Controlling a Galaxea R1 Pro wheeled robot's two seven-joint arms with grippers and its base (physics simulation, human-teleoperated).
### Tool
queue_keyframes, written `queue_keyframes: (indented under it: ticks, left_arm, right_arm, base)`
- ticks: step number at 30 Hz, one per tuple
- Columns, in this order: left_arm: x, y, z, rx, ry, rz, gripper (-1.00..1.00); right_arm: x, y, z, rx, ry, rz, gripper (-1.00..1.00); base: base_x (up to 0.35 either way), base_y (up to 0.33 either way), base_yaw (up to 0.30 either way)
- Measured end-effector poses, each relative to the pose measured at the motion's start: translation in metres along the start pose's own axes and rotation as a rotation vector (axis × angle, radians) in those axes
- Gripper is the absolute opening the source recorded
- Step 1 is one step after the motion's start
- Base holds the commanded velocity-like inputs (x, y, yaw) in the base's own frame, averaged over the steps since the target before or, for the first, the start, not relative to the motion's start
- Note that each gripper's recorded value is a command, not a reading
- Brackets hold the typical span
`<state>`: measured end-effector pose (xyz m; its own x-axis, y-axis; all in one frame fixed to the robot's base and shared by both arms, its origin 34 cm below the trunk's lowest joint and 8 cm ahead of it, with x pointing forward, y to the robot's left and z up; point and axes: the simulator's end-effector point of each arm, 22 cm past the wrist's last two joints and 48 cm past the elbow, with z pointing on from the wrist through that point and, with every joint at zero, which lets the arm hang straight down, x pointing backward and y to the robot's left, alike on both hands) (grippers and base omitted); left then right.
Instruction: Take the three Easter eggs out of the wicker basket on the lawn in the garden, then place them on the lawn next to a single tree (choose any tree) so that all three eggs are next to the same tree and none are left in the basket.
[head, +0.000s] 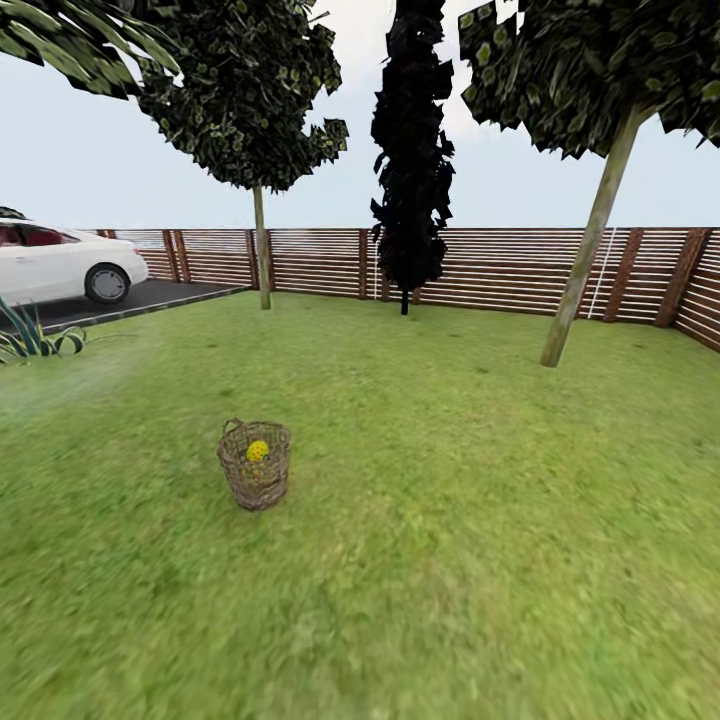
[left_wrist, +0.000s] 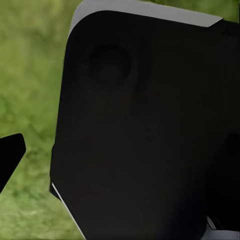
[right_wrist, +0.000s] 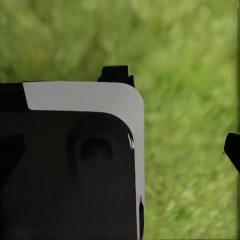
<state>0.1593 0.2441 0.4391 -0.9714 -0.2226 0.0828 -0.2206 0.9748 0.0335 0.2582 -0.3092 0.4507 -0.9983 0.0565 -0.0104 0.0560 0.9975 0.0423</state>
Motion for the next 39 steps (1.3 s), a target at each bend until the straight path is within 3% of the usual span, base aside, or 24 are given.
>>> queue_keyframes:
  ticks: [39]
  left_arm:
    - [0.0025,-0.0022,0.0001,0.003,0.005,0.003,1.00]
  right_arm:
    - [0.0008,0.0011,0.0001,-0.002,0.004,0.000,1.00]
  base:
    - [0.328,-0.095,0.000]
